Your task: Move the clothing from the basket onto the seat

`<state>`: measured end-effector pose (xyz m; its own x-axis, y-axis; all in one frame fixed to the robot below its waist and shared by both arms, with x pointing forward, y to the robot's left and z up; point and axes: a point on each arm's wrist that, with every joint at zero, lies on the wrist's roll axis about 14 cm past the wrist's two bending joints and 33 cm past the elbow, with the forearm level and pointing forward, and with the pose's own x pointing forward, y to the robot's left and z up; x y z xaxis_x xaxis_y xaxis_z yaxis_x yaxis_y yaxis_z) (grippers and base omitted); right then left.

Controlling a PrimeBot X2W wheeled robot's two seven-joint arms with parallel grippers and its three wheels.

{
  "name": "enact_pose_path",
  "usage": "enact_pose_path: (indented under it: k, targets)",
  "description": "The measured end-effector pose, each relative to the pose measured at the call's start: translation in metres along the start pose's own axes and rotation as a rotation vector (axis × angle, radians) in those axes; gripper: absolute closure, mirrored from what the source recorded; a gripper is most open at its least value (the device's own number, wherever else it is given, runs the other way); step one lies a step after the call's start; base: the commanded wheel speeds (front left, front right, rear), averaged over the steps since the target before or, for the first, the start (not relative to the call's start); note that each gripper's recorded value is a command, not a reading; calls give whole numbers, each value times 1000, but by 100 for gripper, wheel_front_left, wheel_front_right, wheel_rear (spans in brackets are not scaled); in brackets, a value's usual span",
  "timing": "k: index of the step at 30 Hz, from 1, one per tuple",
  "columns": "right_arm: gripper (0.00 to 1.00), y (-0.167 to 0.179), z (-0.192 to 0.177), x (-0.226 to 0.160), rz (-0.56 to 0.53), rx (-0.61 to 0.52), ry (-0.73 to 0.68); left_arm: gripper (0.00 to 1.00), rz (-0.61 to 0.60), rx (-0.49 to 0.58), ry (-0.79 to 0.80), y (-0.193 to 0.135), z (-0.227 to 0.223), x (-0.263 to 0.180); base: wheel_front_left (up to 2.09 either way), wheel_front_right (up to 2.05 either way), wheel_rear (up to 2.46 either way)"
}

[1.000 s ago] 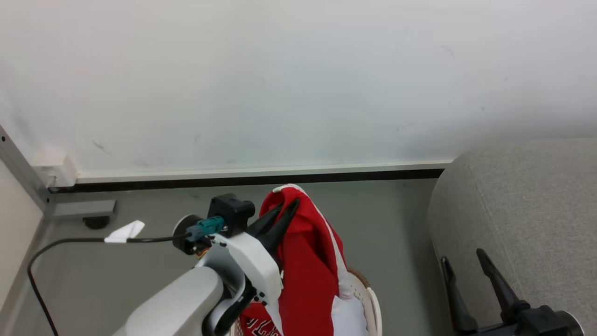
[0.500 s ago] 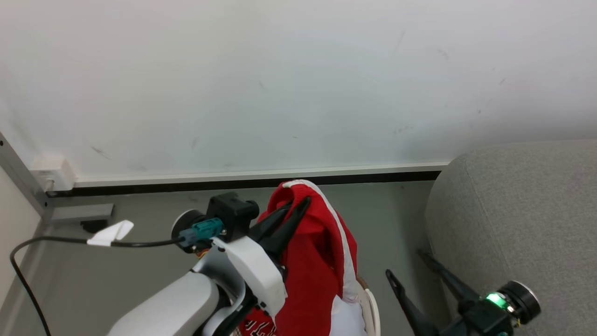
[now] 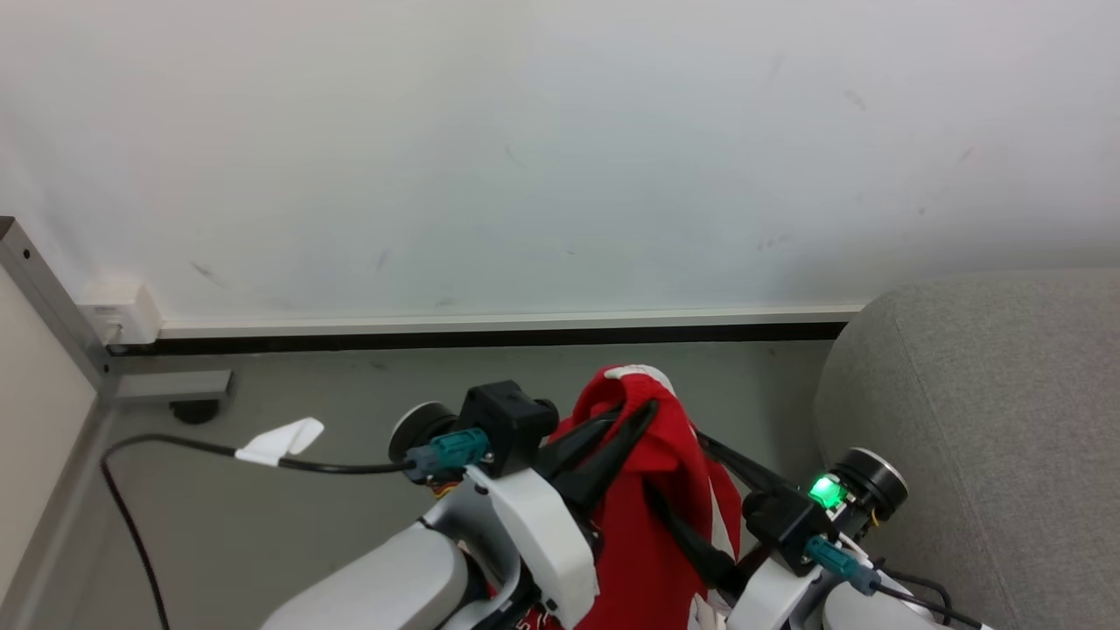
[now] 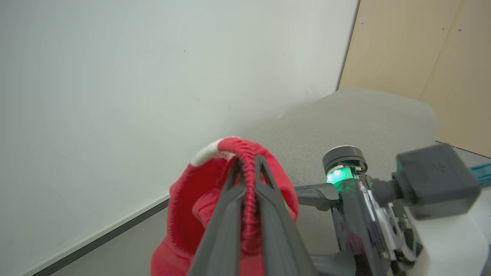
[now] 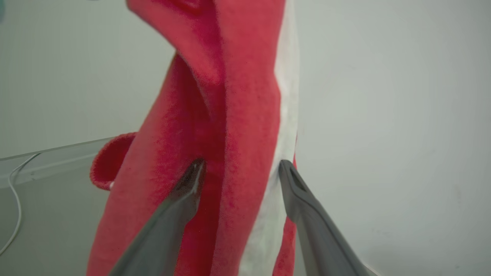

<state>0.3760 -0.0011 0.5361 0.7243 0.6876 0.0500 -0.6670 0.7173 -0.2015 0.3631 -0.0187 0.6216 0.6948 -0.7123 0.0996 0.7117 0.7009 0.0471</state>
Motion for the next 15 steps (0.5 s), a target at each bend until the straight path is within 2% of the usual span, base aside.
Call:
enact_pose_path:
  k: [7,8,9,10,15]
  targets:
    - [0,4,-2,18,22,-12,30,100,-61,-6,-14,-22,7,3,0,0,0]
    - [12,9,-5,19,32,-3,41,100,-64,-7,-16,-23,8,3,0,0,0]
    - [82,13,-7,21,42,14,47,100,-64,-7,-17,-24,8,2,0,0,0]
    - [100,17,-8,22,48,33,51,100,-61,-7,-19,-24,9,2,0,0,0]
    - [100,13,1,28,39,72,30,100,-24,-6,-23,-15,8,1,0,0,0]
